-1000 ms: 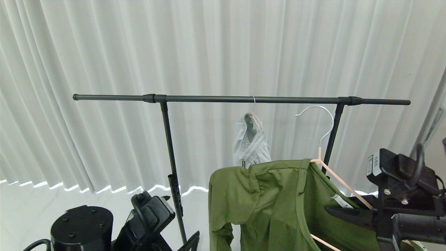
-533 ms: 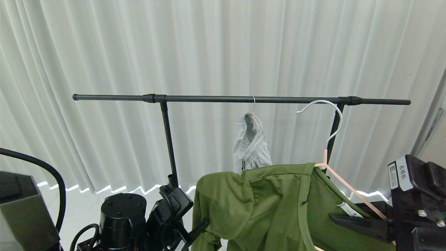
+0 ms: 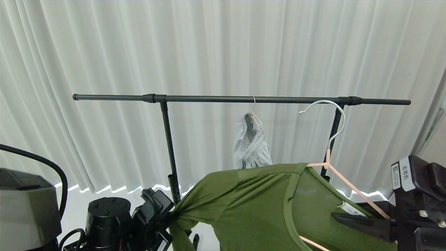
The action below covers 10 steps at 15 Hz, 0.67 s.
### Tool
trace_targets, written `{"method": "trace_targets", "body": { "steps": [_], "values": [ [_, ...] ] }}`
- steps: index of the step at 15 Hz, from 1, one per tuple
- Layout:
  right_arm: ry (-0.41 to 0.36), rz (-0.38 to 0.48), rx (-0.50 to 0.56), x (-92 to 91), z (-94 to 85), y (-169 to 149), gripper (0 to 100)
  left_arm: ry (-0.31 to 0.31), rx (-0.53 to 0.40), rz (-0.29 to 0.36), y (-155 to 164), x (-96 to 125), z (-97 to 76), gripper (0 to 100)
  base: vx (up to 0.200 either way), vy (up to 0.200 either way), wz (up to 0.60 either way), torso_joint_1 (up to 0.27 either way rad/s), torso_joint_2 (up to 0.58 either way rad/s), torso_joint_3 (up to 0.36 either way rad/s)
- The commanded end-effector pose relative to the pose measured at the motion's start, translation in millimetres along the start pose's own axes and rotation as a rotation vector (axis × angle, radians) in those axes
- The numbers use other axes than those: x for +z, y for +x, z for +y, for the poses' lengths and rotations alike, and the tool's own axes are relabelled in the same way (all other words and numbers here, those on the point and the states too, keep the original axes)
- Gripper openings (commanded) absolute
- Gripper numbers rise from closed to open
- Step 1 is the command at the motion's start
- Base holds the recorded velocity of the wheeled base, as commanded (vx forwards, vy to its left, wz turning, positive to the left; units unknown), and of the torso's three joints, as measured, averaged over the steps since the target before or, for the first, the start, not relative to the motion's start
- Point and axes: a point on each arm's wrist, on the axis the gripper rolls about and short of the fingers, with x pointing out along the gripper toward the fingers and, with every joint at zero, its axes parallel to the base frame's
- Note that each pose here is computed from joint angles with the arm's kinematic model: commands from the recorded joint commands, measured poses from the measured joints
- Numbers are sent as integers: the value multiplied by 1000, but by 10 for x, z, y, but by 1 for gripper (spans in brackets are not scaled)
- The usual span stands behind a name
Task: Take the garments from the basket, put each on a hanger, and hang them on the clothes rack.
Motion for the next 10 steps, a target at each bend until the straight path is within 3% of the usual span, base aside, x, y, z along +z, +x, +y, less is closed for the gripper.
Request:
{"method": "trace_targets", "body": {
  "steps": [1, 3, 6, 7, 10],
  "values": [
    [2, 10, 5, -21, 5, 16, 0, -34, 40, 46, -56, -108, 92, 0, 0, 0, 0, 0, 0, 0],
    [3, 19, 6, -42, 9, 25, 0, -39, 60, 33, -65, -97, 130, 0, 0, 0, 0, 0, 0, 0],
    [5, 27, 2, -60, 10, 29, 0, -5, 46, -52, -71, 17, 59, 0, 0, 0, 0, 0, 0, 0],
    [5, 27, 1, -60, 10, 29, 0, -2, 42, -57, -73, 26, 48, 100, 0, 0, 0, 0, 0, 0],
    [13, 33, -12, -72, -11, 26, 0, 11, 28, -109, -131, 105, 23, 100, 0, 0, 0, 0, 0, 0]
  ]
}}
